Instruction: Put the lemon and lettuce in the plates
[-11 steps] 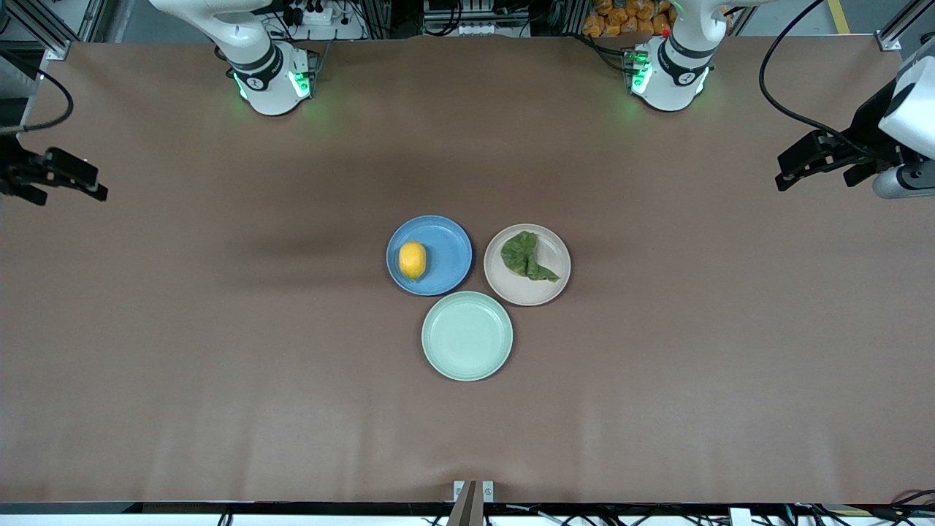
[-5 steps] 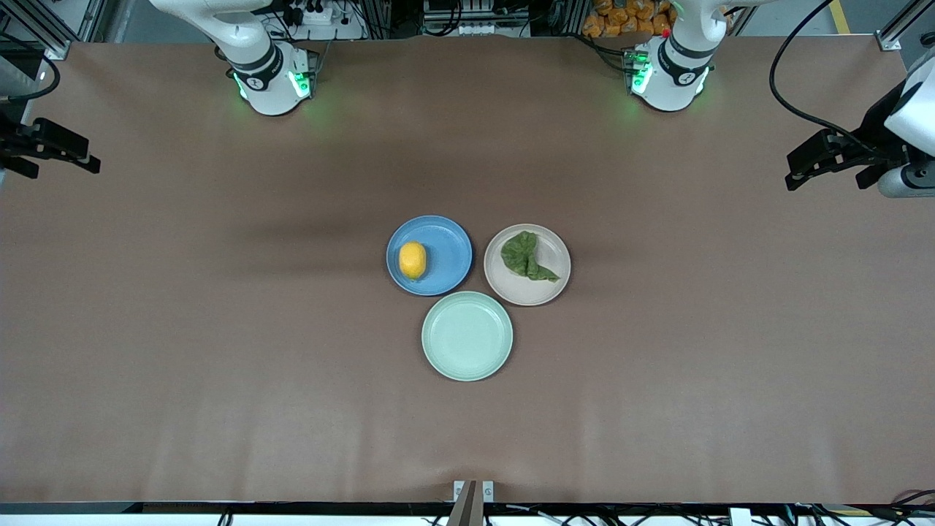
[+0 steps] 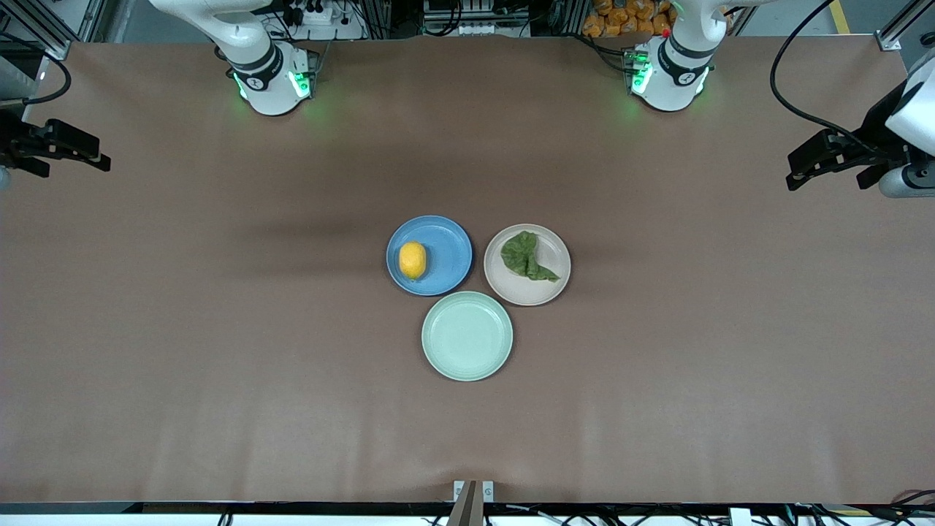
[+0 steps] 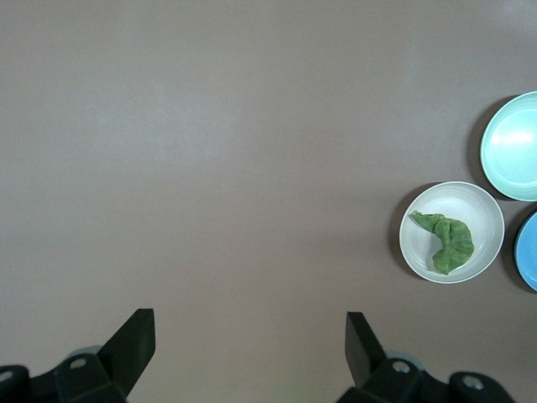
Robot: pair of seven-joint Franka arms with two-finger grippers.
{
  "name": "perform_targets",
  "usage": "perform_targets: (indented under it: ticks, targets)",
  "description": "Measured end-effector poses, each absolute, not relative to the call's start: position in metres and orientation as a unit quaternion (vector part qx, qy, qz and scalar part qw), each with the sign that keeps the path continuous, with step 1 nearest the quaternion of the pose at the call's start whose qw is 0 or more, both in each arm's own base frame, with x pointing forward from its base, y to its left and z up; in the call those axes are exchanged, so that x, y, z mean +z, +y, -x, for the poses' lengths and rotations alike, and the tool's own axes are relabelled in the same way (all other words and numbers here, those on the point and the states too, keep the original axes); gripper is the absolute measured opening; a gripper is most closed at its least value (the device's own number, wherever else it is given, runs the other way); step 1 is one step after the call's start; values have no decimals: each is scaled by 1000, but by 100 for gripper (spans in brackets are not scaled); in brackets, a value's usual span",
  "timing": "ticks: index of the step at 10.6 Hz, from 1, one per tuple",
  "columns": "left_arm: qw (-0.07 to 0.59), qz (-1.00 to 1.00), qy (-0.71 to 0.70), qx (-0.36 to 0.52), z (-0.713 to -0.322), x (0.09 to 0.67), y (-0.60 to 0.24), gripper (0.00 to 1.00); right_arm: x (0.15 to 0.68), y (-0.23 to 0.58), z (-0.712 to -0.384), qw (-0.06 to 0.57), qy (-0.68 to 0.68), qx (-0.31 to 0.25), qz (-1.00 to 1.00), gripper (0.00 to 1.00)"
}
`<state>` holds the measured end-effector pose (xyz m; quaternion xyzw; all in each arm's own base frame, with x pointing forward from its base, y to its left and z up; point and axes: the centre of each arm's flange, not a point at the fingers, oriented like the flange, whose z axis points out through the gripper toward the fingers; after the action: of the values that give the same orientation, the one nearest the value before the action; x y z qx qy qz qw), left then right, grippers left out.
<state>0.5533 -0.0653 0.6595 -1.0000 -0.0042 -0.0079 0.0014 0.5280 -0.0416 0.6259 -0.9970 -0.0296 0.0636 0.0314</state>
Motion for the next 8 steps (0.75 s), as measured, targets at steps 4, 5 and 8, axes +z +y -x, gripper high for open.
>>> perform_targets:
  ticks: [4, 5, 8]
  targets:
    - [1, 1000, -1, -8, -553, 660, -67, 100, 626, -41, -531, 19, -31, 62, 997, 100]
    - [1, 1000, 0, -8, -553, 660, -67, 100, 627, -42, -531, 13, -32, 61, 998, 100]
    - [1, 1000, 0, -9, -553, 660, -67, 100, 628, -42, -532, 4, -33, 59, 998, 100]
